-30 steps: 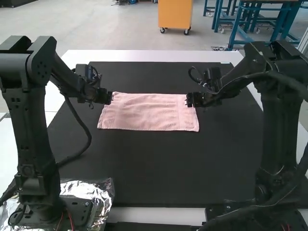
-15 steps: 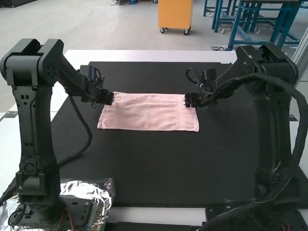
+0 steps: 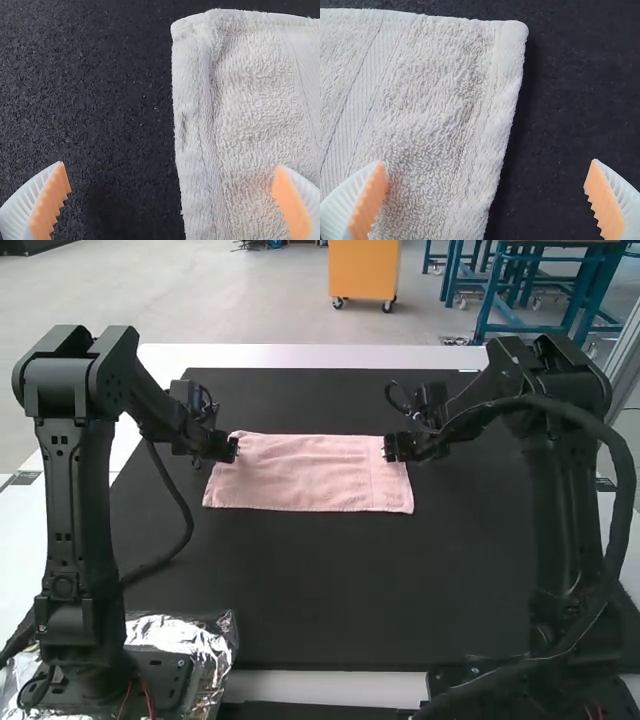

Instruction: Fold the towel.

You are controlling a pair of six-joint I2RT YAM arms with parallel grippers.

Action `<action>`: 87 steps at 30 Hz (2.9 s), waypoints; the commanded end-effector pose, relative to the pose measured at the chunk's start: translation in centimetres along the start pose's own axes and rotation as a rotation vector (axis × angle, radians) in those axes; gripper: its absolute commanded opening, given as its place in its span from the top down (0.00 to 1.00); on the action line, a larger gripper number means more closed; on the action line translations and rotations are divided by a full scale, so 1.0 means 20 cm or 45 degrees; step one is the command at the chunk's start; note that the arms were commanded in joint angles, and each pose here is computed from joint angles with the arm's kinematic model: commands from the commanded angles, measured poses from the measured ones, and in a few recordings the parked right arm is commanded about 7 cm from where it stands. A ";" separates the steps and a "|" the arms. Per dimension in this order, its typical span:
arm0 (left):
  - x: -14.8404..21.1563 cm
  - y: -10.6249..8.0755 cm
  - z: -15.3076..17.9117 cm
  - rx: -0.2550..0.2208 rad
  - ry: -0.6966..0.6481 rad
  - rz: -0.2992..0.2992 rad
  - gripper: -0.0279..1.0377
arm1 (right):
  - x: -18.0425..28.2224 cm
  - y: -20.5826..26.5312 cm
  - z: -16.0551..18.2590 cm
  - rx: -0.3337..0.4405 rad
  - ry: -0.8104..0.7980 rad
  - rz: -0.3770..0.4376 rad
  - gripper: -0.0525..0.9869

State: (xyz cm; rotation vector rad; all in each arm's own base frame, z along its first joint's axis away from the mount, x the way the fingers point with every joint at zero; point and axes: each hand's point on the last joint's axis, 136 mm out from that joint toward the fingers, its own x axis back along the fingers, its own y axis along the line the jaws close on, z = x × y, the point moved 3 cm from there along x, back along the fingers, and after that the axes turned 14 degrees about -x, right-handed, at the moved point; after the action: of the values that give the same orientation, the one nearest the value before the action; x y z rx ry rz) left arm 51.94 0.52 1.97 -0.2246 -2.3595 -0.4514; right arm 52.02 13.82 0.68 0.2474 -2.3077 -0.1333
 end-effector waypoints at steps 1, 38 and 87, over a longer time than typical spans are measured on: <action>-0.02 0.02 -0.04 -0.014 -0.019 -0.015 0.08 | -0.01 -0.05 -0.01 0.002 -0.010 0.052 0.08; 0.33 0.12 -0.26 0.090 -0.225 0.187 0.96 | 0.40 0.05 -0.24 -0.109 -0.074 -0.211 0.97; 0.57 -0.07 0.25 0.347 -0.200 0.191 0.06 | 0.62 0.05 0.26 -0.195 0.087 -0.247 0.08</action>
State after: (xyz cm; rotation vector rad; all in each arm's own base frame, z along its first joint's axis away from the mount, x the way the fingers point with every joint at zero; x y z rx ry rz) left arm 39.03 0.99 4.17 -0.3310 -2.4504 -0.1001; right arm 38.85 12.04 4.66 0.3951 -2.1502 -0.3714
